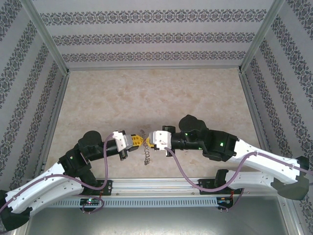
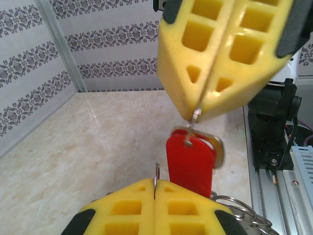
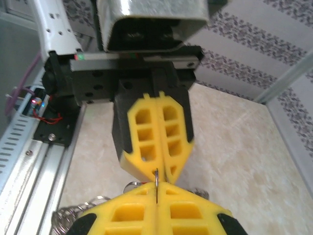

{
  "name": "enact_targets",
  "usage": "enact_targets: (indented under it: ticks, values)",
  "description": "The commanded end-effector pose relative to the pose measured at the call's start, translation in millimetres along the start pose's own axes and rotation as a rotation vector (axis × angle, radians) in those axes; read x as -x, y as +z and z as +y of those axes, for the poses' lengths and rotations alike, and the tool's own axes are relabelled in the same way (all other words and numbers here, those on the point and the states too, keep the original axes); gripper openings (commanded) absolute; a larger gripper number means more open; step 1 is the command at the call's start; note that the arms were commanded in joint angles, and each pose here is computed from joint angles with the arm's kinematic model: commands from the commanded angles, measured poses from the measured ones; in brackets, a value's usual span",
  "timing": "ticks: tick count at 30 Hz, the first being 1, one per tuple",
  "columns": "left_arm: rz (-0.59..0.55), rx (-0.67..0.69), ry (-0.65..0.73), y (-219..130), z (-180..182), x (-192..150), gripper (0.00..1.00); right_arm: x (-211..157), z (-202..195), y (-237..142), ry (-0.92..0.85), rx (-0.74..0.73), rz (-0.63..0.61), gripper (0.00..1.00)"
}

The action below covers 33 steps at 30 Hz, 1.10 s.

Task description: Put the keys on the keyring

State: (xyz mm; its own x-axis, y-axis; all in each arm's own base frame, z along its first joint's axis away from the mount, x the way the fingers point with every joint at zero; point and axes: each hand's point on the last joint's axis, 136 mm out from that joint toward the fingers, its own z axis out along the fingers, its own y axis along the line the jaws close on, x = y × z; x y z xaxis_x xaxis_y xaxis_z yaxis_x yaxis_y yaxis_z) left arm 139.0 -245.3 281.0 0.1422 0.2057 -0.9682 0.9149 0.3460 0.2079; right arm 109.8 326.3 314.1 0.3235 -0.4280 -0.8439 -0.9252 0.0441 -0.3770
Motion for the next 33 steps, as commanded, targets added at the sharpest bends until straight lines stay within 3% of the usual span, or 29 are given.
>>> enact_targets:
  ticks: [1,16,26,33]
  values:
    - [-0.048,0.006,0.032,-4.2,-0.1,16.4,0.00,-19.8,-12.7,-2.6,0.012,-0.093,0.081,0.00]
    - [-0.044,0.008,0.034,-3.0,0.5,15.7,0.00,-18.7,-2.6,5.7,0.032,-0.024,0.060,0.00]
    - [-0.045,0.014,0.038,-3.4,1.7,16.9,0.00,-23.1,-27.9,-21.2,0.005,-0.188,0.095,0.00]
    - [-0.043,0.010,0.037,-2.4,1.5,17.5,0.00,-20.4,-20.1,-12.3,0.020,-0.124,0.081,0.00]
